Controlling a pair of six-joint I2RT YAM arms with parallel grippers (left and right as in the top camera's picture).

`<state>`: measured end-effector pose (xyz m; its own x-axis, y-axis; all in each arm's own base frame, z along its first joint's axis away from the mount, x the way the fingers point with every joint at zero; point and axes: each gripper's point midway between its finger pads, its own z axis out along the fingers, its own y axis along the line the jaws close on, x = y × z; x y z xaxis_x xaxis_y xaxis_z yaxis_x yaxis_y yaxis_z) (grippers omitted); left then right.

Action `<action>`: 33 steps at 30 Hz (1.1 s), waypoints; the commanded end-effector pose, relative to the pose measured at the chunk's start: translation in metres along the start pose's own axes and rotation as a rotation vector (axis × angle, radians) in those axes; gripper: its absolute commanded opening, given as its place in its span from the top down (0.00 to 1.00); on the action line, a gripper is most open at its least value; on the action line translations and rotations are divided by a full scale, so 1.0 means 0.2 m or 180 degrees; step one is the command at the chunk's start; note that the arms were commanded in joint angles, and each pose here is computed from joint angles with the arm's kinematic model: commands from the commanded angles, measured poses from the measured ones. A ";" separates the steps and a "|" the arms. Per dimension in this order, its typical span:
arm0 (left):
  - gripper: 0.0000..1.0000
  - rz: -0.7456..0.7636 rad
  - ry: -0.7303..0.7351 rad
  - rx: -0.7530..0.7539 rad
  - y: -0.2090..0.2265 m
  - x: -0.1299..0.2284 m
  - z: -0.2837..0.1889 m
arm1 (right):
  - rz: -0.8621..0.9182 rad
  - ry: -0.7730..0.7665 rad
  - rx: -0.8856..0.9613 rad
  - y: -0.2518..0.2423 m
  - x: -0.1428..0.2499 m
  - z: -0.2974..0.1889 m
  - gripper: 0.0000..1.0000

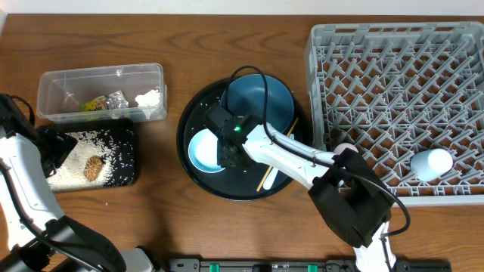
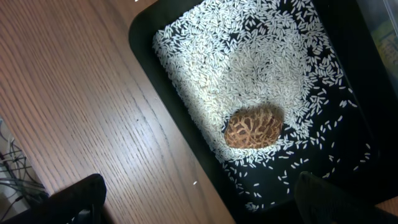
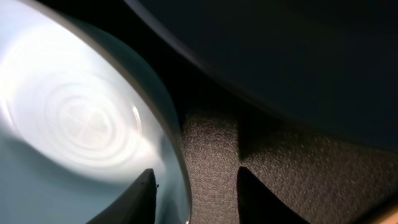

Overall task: Sort waste into correct bins and load items into the dishwasher rack
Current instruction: 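Reach the right gripper to the light blue bowl and grasp its rim, then lift the bowl and carry it right to the rack's back corner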

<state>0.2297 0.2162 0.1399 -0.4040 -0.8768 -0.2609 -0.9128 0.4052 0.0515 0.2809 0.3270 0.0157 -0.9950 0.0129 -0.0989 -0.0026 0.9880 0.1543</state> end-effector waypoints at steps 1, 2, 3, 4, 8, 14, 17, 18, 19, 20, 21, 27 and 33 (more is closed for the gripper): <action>0.02 -0.0029 -0.0036 -0.0055 0.02 -0.01 -0.01 | 0.0072 -0.0019 0.0025 -0.01 0.00 0.03 0.68; 0.02 -0.0028 -0.0036 -0.0055 0.02 -0.01 -0.01 | 0.0072 -0.0021 0.0010 0.00 0.00 0.03 0.72; 0.02 -0.0029 -0.0036 -0.0055 0.02 -0.01 -0.01 | 0.0071 -0.0024 0.0006 0.00 -0.01 0.03 0.81; 0.02 -0.0029 -0.0036 -0.0055 0.02 -0.01 -0.01 | 0.0071 -0.0027 0.0002 0.00 -0.01 0.03 0.85; 0.02 -0.0029 -0.0036 -0.0055 0.02 -0.01 -0.01 | 0.0071 -0.0027 0.0002 0.00 -0.01 0.03 0.86; 0.02 -0.0029 -0.0037 -0.0054 0.02 -0.01 -0.01 | 0.0071 -0.0024 0.0003 0.00 -0.01 0.03 0.99; 0.02 -0.0029 -0.0037 -0.0054 0.02 -0.01 -0.01 | 0.0077 -0.0001 -0.0042 0.01 0.00 0.02 0.99; 0.02 -0.0029 -0.0036 -0.0055 0.02 -0.01 -0.01 | 0.0075 -0.0014 -0.0055 0.02 -0.01 0.01 0.99; 0.02 -0.0029 -0.0036 -0.0055 0.02 -0.01 -0.01 | 0.0053 -0.0024 -0.0067 0.02 -0.01 0.01 0.99; 0.02 -0.0029 -0.0036 -0.0055 0.02 -0.01 -0.01 | 0.0030 -0.0043 -0.0088 0.03 -0.02 -0.01 0.99; 0.02 -0.0029 -0.0036 -0.0055 0.02 -0.01 -0.01 | -0.0005 -0.0064 -0.0112 0.04 -0.03 -0.03 0.99; 0.02 -0.0029 -0.0036 -0.0055 0.02 -0.01 -0.01 | -0.0345 -0.0301 -0.0349 0.13 -0.10 -0.21 0.99; 0.02 -0.0029 -0.0036 -0.0055 0.02 -0.01 -0.01 | -0.0581 -0.0691 -0.0659 0.19 -0.16 -0.54 0.99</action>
<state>0.2297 0.2162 0.1399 -0.4040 -0.8768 -0.2609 -0.9128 0.4052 0.0515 0.2905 0.3397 0.0650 -0.9748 -0.0790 -0.2086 -0.1287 0.9630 0.2367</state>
